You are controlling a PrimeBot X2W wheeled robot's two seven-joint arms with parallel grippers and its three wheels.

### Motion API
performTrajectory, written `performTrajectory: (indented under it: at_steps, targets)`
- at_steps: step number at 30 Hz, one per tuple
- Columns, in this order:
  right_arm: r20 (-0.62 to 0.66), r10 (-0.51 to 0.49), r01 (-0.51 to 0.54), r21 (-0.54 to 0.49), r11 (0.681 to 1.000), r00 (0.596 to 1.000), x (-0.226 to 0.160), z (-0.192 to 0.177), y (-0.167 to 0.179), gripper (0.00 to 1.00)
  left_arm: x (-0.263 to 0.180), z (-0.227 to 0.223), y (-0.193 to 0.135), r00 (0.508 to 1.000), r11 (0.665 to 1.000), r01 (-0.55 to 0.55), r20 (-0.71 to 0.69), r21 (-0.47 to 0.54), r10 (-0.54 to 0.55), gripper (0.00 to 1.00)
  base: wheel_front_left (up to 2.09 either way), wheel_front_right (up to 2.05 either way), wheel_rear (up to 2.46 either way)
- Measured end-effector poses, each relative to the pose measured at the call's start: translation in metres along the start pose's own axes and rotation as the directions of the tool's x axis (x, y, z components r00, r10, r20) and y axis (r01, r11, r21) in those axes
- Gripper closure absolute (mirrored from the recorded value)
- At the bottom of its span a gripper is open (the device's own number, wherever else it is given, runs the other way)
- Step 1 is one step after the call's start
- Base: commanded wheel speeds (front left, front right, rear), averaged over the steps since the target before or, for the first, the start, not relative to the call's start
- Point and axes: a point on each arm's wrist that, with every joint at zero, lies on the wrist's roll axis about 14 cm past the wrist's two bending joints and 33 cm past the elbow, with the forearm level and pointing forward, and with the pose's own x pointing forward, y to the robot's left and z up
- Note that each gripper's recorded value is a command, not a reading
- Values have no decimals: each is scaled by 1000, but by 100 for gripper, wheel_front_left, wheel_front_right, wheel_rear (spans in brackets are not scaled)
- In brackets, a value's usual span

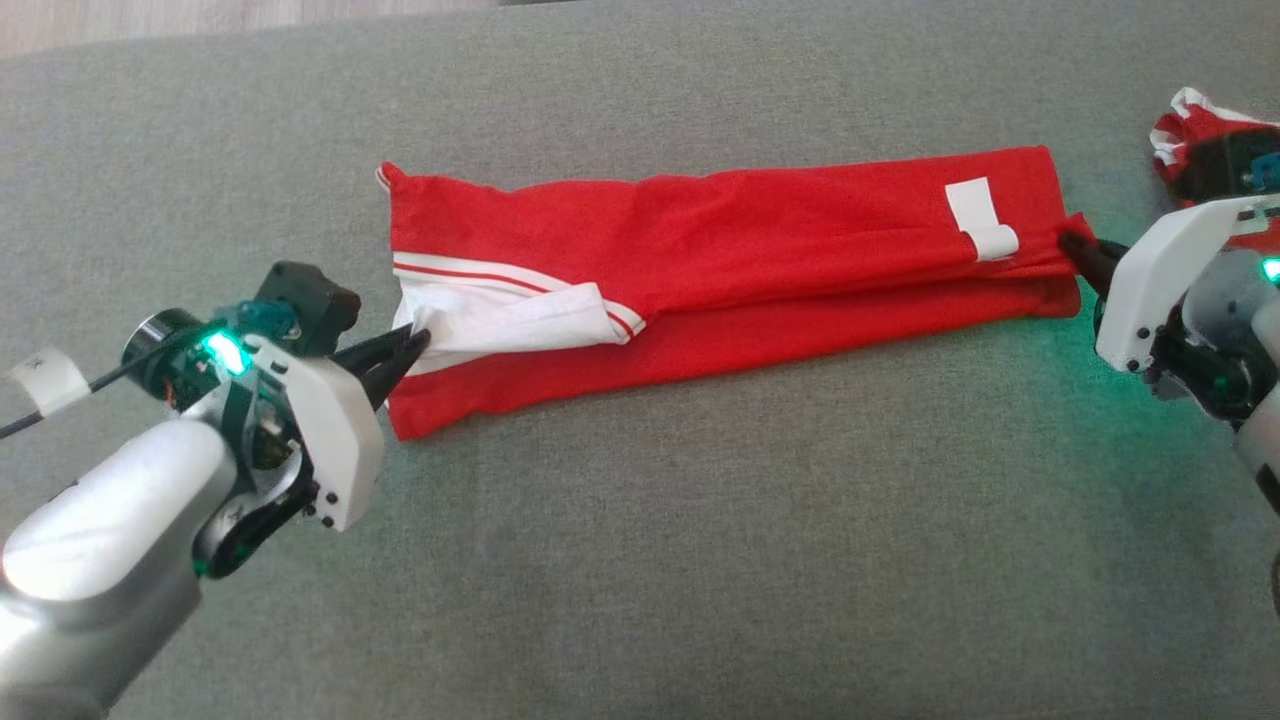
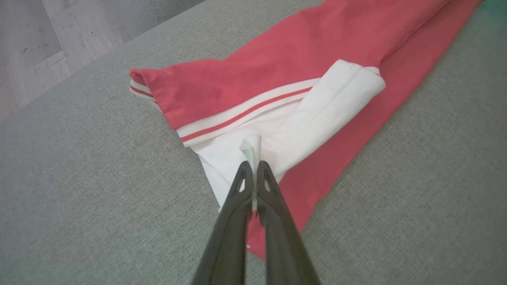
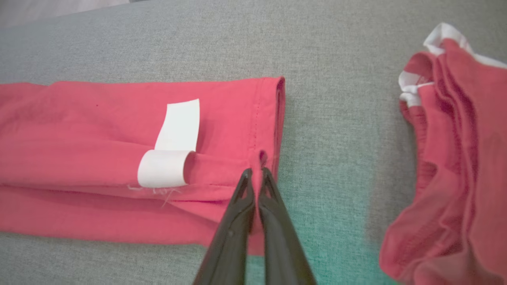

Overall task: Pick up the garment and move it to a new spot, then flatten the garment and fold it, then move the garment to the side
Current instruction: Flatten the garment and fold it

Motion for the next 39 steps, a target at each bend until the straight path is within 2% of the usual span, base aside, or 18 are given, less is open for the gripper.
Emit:
performTrajectory:
  at_steps: [1,2,5,11,14,17,19,21,24,26,27,29,31,33,35,37,39]
  targets:
    - [-3,-2,2,0,1000,1000,0,-1,-1,0,1,0,0,1000,1000,-4,0,-2,4,14,0,0,0]
    - [-4,-5,5,8,1000,1000,0,-2,-2,0,2,1,2,1000,1000,-14,7,-7,14,0,0,0,0]
    - [6,-10,10,34,999,1000,-3,-1,-5,0,3,5,7,998,998,-55,37,-6,55,0,0,0,0]
    - [112,-20,14,54,998,994,-11,20,-8,0,2,29,19,969,986,-145,188,-78,158,0,0,0,0]
    - [197,-28,9,96,995,980,-20,37,-11,0,-8,58,34,910,966,-209,332,-153,249,0,0,0,0]
    - [296,-38,5,111,994,954,-30,57,-13,0,-25,83,46,821,943,-254,466,-216,328,0,0,0,0]
    - [380,-28,-15,109,994,924,-39,74,-7,0,-39,95,54,749,919,-277,537,-279,389,0,0,0,0]
    - [486,-17,-35,97,995,874,-50,95,-1,0,-53,103,61,671,893,-292,591,-343,447,0,0,0,0]
    - [645,3,-83,93,992,764,-70,126,15,0,-70,110,63,595,857,-282,622,-432,509,0,0,0,0]
    - [717,15,-104,81,991,697,-81,139,27,0,-81,115,59,553,846,-268,645,-462,527,0,0,0,0]
    - [741,16,-109,77,991,671,-85,144,31,0,-88,119,56,523,841,-260,663,-474,535,0,0,0,0]
    - [762,33,-91,34,995,647,-90,144,41,0,-98,120,50,483,831,-250,680,-497,551,0,0,0,0]
    - [786,4,-117,86,989,618,-95,142,45,0,-97,109,38,486,830,-230,679,-509,551,0,0,0,0]
    - [817,-34,-148,145,978,575,-104,139,48,0,-92,90,27,512,823,-224,656,-521,555,0,0,0,0]
    - [830,-68,-172,194,966,553,-108,127,54,0,-89,72,19,531,812,-222,631,-540,565,0,0,0,0]
    - [817,-82,-181,222,958,571,-103,103,68,0,-88,61,12,541,806,-218,619,-551,569,0,0,0,0]
    - [789,-99,-175,254,951,607,-95,74,78,0,-87,58,6,542,813,-214,626,-542,560,0,0,0,0]
